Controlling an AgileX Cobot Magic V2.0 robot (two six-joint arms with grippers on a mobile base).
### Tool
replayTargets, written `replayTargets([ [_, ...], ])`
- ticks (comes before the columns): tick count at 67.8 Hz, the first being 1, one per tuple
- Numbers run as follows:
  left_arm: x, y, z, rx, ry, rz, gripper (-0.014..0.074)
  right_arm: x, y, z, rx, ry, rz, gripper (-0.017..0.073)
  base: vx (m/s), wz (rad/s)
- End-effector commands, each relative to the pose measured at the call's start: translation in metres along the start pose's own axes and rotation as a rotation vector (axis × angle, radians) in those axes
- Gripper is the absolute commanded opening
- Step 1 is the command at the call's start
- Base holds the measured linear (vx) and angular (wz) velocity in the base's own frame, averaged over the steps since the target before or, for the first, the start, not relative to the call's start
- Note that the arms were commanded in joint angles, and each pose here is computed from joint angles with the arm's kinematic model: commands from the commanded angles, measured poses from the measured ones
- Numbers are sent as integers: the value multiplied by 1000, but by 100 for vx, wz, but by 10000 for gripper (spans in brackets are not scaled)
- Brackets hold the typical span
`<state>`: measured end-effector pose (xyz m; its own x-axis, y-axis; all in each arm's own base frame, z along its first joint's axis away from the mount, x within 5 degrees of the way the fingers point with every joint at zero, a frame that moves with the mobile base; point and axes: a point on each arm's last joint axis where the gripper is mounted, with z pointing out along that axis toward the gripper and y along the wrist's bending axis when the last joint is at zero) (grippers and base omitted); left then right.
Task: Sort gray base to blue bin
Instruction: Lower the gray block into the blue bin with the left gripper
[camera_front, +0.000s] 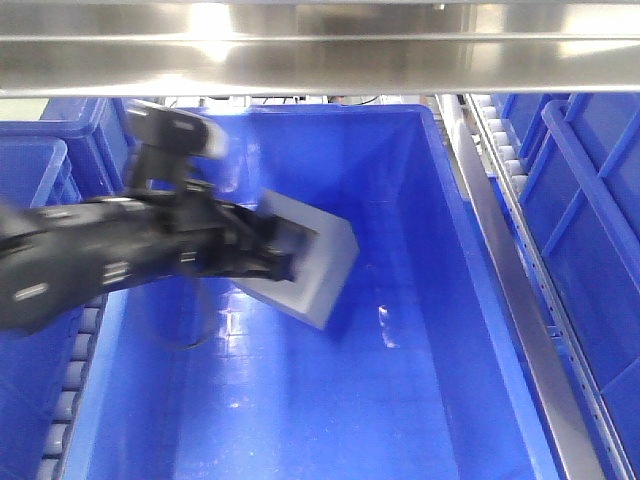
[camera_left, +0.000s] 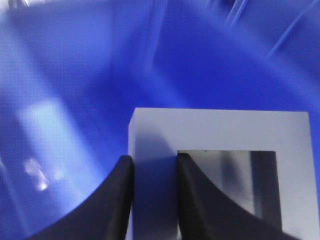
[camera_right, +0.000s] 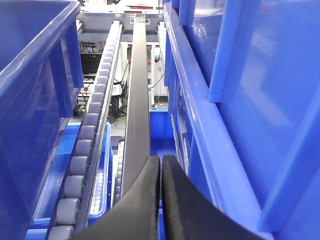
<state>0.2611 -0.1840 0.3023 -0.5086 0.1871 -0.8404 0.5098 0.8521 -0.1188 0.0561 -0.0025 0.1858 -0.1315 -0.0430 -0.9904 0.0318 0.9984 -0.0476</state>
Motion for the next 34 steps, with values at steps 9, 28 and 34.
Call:
replayTargets([
  [9, -21, -6, 31, 17, -32, -39, 3, -5, 0, -1, 1, -80, -17, -5, 0, 0],
  [28, 7, -2, 68, -7, 132, -43, 5, -5, 0, -1, 1, -80, -17, -5, 0, 0],
  [34, 12, -1, 75, -11, 157, -44, 6, -5, 0, -1, 1, -80, -17, -5, 0, 0],
])
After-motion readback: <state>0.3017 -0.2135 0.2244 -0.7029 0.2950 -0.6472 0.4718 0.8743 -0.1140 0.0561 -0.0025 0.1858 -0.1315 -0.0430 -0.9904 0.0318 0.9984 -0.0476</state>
